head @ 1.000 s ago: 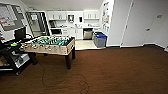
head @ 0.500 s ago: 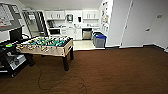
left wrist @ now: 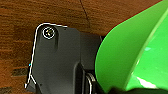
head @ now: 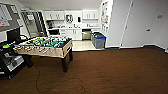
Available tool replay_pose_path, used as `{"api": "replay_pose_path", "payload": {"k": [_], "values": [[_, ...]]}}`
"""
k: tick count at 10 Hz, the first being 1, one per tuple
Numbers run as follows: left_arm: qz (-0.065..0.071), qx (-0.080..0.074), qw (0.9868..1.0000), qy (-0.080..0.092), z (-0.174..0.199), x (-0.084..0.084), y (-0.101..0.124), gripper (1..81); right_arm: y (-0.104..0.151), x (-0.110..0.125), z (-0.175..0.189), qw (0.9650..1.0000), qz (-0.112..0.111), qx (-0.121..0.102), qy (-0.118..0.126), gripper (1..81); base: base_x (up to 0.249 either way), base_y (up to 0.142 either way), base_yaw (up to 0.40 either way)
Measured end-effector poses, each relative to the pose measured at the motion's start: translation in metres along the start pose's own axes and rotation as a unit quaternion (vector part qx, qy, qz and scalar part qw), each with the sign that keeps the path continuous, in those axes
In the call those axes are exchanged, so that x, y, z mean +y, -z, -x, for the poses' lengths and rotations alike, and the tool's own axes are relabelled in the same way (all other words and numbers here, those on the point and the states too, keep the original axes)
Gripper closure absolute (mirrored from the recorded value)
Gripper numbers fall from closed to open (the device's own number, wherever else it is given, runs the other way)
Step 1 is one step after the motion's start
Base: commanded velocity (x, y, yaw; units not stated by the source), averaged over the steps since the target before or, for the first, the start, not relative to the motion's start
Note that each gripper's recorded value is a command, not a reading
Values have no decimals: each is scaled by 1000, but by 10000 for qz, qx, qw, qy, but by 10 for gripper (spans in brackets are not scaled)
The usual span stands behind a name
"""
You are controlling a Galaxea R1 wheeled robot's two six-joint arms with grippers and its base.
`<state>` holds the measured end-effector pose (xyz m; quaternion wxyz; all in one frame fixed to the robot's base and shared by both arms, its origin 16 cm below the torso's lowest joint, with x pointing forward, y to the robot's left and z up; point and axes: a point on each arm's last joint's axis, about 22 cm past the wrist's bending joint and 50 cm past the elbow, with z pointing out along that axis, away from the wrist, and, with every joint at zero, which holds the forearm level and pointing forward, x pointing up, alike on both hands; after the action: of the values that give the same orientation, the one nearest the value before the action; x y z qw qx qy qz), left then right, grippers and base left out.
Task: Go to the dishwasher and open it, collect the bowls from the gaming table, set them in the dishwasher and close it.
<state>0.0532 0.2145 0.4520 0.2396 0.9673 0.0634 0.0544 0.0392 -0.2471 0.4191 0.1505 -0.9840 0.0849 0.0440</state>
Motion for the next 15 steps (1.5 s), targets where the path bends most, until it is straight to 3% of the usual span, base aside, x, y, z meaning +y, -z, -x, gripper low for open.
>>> {"api": "replay_pose_path", "payload": {"k": [12, 15], "values": [[-5, -1, 10000, 0, 2, -1, 1, 811, 0, -1, 0, 10000, -9, 8, 2, 811, 125, 0, 0], [-41, -3, 10000, -3, 1, -6, 3, 811, -2, -7, 2, 10000, -48, -14, 8, 811, 170, -93, 0]]}}
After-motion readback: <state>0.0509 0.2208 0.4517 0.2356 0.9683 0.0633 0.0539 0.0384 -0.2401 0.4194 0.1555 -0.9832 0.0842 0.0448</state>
